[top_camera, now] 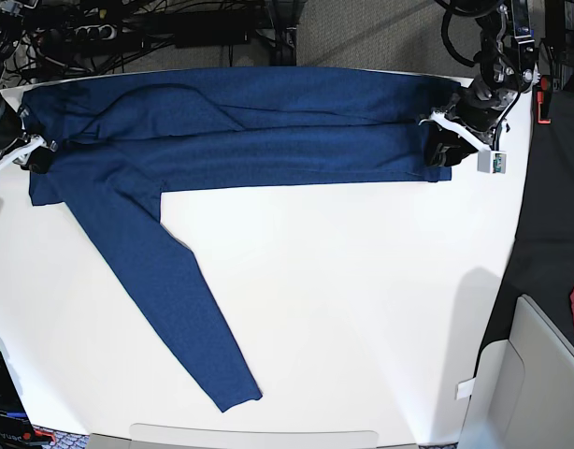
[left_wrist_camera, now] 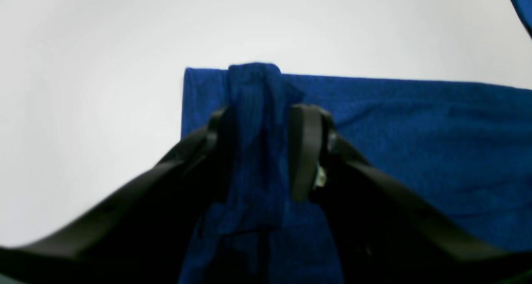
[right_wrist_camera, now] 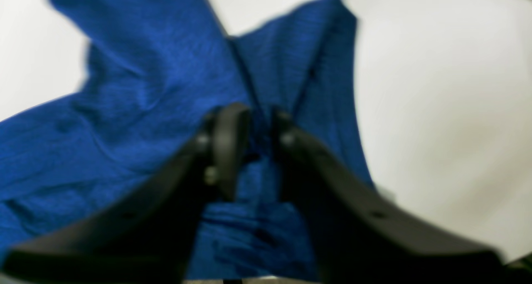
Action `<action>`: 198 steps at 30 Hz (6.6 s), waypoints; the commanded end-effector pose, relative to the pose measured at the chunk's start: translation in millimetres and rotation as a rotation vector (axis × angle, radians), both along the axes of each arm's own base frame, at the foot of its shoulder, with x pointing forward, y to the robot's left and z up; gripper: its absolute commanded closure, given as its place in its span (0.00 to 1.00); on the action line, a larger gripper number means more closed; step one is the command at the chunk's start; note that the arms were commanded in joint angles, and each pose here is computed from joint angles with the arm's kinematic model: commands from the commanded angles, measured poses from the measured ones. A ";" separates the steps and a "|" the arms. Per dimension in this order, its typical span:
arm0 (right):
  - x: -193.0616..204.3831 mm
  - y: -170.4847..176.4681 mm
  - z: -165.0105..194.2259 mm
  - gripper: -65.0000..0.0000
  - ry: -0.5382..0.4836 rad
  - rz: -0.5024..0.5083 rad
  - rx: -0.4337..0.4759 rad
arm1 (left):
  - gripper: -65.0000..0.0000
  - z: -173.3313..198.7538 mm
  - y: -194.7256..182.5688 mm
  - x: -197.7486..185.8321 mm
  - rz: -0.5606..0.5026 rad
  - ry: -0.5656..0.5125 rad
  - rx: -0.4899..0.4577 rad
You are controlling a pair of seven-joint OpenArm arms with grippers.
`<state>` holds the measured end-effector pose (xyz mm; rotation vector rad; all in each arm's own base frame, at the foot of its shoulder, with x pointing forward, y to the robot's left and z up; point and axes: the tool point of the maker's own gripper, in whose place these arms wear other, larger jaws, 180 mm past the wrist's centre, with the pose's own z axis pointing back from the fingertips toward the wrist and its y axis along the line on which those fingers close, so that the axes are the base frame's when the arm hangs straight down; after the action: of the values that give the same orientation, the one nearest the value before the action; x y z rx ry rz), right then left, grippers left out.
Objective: Fold the T-shirt properly
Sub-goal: 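Lift the hem with both grippers and fold it over toward the collar, then move the right gripper to the hanging sleeve cuff and grasp it, then fold the sleeve with the right gripper back over the shirt body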
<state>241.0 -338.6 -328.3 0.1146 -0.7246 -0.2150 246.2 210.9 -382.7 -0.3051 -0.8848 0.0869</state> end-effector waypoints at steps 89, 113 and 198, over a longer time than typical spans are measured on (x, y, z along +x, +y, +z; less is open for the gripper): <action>147.9 198.0 19.1 0.98 -0.206 0.302 0.320 | 0.60 56.2 33.1 33.2 0.166 -0.206 -0.022; -24.5 280.3 30.6 0.98 -0.179 0.822 0.401 | 0.60 54.0 30.2 32.2 0.161 -0.199 -0.025; 191.9 240.4 -82.7 0.53 -0.062 0.656 -0.235 | 0.60 59.2 19.6 22.5 0.168 -0.216 -0.044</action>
<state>438.8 -102.3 -405.6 0.1300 -0.7766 0.4716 263.5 228.3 -337.1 -0.2832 -1.0729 0.2440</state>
